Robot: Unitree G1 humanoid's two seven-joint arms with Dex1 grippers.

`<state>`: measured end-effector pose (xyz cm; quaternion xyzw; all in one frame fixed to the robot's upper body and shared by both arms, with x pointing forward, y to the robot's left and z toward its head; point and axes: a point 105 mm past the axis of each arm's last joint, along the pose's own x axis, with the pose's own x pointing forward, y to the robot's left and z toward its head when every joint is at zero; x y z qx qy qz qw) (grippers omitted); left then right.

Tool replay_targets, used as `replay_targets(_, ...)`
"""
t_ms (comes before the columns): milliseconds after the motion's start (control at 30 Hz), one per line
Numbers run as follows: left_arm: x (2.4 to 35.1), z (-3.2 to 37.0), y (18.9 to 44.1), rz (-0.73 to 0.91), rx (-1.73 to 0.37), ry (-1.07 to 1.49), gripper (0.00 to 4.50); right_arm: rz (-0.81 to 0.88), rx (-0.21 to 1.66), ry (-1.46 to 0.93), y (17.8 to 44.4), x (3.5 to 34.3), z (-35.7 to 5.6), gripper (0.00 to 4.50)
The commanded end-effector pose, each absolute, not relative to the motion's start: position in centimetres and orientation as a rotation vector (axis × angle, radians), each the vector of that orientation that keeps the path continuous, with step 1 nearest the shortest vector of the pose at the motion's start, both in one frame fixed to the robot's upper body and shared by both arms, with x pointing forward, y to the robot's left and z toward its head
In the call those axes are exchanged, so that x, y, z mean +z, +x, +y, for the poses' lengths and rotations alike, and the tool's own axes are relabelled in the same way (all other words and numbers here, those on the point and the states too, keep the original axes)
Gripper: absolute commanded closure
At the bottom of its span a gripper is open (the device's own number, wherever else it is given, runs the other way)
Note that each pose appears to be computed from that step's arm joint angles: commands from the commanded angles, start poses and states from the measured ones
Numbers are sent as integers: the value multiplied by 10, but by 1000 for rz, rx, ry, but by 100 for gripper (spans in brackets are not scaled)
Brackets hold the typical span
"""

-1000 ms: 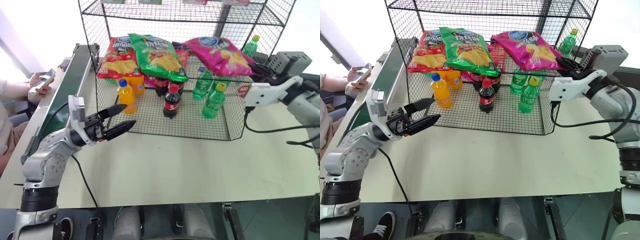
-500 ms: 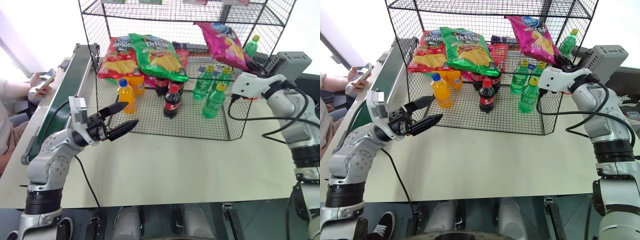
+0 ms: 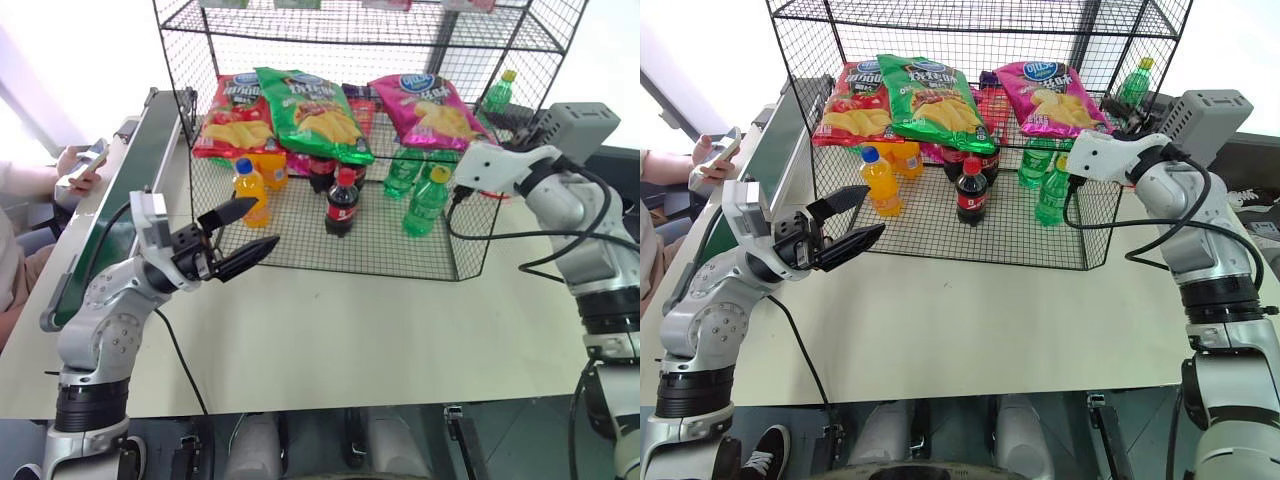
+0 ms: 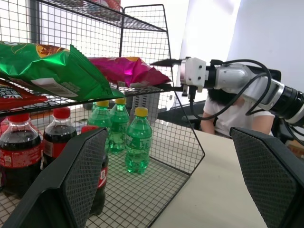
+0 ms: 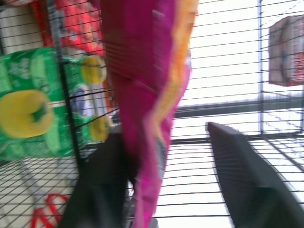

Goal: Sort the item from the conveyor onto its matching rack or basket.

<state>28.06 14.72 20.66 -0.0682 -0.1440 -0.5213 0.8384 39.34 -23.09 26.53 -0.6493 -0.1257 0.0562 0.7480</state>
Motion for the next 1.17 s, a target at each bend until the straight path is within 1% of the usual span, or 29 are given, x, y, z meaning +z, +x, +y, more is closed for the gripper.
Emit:
replay_targets(33, 212, 151, 279, -338, -1086, -110, 9, -355, 245, -1362, 382, 281, -210, 6)
replay_targets(100, 211, 151, 280, -334, -1084, -105, 9, -327, 299, -1294, 380, 283, -210, 6)
replay_targets(167, 211, 151, 279, -332, -1085, -108, 9, -316, 305, -1251, 378, 286, -214, 6)
replay_targets(200, 211, 151, 279, -332, -1086, -104, 9, -294, 360, -1226, 375, 283, -212, 6)
replay_targets(333, 209, 150, 279, -326, -1091, -104, 9, -262, 455, -1214, 366, 276, -213, 6)
replay_targets(433, 208, 151, 279, -324, -1091, -97, 9, -278, 530, -1151, 356, 276, -209, 6)
replay_targets(467, 208, 151, 279, -318, -1089, -99, 9, -306, 527, -1127, 354, 282, -210, 6)
replay_targets(600, 205, 155, 279, -300, -1067, -97, 9, -397, 615, -934, 338, 297, -203, 6)
replay_targets(667, 200, 164, 280, -262, -1020, -89, 9, -453, 776, -715, 315, 301, -186, 6)
replay_targets(733, 194, 175, 281, -221, -962, -51, 9, -497, 872, -446, 299, 308, -177, 6)
replay_targets(800, 192, 184, 282, -201, -898, 16, 9, -396, 1012, -363, 280, 288, -165, 6)
replay_targets(900, 192, 202, 285, -175, -767, 96, 9, -105, 1209, -226, 249, 234, -160, 6)
replay_targets(933, 190, 207, 283, -156, -742, 116, 9, -27, 1213, -185, 245, 218, -163, 6)
replay_targets(1033, 184, 221, 274, -101, -688, 162, 9, 53, 1193, -159, 242, 191, -169, 6)
replay_targets(1133, 177, 239, 267, -30, -652, 191, 9, 79, 1191, -165, 241, 173, -167, 6)
replay_targets(1167, 175, 243, 265, -11, -641, 199, 9, 73, 1186, -162, 242, 171, -167, 6)
